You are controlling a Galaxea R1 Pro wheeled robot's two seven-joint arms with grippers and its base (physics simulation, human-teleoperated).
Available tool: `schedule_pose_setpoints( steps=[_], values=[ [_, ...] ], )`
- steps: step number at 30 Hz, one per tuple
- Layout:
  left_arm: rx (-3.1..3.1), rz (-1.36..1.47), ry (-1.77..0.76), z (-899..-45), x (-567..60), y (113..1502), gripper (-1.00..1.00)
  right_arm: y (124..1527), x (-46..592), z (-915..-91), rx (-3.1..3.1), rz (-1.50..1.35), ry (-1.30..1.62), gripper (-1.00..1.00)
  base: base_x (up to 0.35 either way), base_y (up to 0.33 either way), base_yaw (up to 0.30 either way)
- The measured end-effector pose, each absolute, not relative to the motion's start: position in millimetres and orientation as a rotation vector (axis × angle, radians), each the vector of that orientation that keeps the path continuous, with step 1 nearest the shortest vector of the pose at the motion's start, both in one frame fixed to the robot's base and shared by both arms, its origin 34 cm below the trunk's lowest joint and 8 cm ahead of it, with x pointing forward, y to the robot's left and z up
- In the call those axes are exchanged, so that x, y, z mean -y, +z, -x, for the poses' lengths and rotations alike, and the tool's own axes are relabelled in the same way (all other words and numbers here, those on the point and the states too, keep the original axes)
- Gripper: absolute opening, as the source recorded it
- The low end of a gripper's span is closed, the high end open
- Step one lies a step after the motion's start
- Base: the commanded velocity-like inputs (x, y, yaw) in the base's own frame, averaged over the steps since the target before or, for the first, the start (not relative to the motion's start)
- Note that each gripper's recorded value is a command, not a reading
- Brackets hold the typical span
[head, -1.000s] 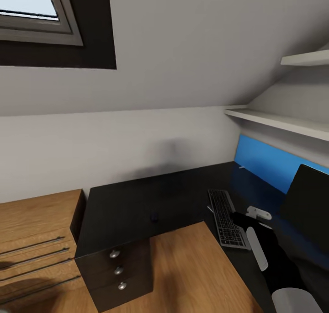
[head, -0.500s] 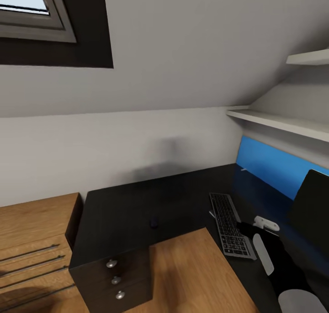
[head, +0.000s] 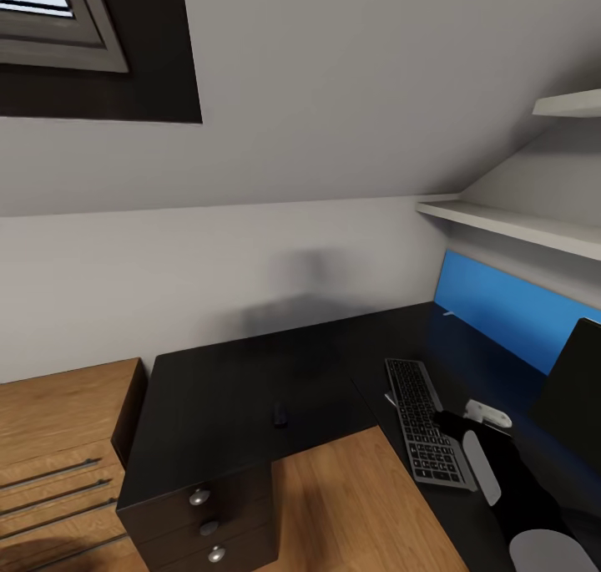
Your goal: In the bedroom, organize the workspace by keeping the computer under the desk, ensuring the monitor is on the desk, placing the keyboard on the desk next to the monitor, placing the mouse on the desk next to the keyboard, moving the folder from the swivel chair onto the desk next to the mouse, stacking the notebook on top of the folder with the pen on top of the notebook, and positioning the swivel chair next to the desk.
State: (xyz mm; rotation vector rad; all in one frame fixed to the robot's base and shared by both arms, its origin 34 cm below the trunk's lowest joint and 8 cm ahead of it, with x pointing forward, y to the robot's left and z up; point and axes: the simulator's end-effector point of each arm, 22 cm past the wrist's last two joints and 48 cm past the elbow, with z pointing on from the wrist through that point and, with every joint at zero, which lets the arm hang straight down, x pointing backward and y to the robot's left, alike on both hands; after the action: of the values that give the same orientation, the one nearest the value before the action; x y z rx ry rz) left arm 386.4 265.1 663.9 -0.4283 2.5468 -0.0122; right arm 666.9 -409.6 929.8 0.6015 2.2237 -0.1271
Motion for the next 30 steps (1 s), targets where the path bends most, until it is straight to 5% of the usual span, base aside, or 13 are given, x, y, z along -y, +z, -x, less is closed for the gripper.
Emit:
schedule_pose_setpoints(
  steps=[30],
  values=[
    [-2.547, 0.428, -0.012, -386, -265, 664, 1.0, 904, 434, -648, -2.256, -0.675, -0.149, 1.0, 0.098, -0.029, 0.0]
  ],
)
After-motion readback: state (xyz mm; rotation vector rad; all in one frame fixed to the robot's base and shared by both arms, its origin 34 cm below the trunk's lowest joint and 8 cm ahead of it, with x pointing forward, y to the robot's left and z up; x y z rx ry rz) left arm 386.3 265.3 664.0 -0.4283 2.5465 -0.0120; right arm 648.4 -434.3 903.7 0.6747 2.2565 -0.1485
